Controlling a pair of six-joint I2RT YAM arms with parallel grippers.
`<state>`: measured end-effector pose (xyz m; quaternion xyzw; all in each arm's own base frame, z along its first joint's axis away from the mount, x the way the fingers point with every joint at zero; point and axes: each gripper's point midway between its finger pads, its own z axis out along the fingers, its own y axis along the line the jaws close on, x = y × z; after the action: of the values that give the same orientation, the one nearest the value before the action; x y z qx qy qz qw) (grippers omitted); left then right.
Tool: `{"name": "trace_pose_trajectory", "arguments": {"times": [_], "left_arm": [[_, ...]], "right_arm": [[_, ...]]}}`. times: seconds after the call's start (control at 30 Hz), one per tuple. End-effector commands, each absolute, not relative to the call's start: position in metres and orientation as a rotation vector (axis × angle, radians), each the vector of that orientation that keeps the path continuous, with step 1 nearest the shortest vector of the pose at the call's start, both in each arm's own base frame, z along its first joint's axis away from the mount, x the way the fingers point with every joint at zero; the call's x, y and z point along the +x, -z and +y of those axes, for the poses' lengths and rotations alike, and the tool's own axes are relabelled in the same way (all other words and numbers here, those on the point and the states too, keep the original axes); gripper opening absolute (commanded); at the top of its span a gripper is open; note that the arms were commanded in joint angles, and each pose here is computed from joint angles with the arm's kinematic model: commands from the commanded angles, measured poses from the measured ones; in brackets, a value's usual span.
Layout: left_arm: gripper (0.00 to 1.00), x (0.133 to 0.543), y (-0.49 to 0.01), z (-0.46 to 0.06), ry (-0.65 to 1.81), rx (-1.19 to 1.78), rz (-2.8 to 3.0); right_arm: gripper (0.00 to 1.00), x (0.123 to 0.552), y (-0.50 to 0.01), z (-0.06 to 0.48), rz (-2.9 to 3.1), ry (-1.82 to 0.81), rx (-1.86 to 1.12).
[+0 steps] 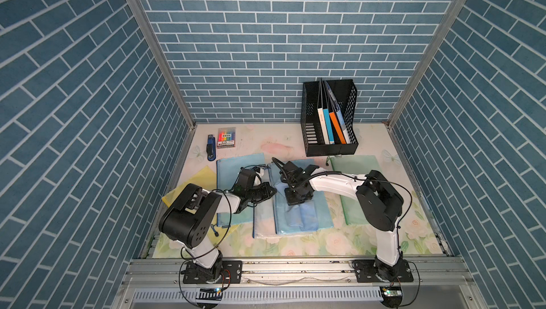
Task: Wipe the document bag
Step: Wipe the dirt from the document bag.
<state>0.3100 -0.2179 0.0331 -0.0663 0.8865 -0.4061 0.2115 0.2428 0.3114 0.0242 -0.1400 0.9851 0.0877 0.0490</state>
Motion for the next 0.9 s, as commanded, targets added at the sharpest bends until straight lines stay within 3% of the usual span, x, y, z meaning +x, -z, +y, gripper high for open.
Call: {"name": "trace_pose_trajectory", "arguments": {"times": [0.0, 0.1, 0.23, 0.63, 0.87], "left_arm": [[0.0, 0.315, -0.039, -0.212, 1.124, -0.185, 2.432], [0.0, 0.315, -0.039, -0.212, 1.123, -0.189, 2.427], [0.0, 0.317, -0.041, -0.212, 1.134, -0.198, 2.414], [0.0, 0.315, -0.039, -0.211, 1.152, -0.245, 2.403], [0.0, 0.312, -0.037, -0.21, 1.151, -0.241, 2.408]], "right_arm": [[0.0, 0.25, -0.03, 0.252, 3.021, -0.111, -0.251], [0.0, 0.251, -0.034, 0.225, 3.02, -0.01, -0.234], [0.0, 0.25, -0.031, 0.233, 3.033, -0.026, -0.25], [0.0, 0.199, -0.028, 0.386, 2.97, -0.297, -0.742], [0.0, 0.2, -0.018, 0.336, 3.022, -0.193, -0.582]]}}
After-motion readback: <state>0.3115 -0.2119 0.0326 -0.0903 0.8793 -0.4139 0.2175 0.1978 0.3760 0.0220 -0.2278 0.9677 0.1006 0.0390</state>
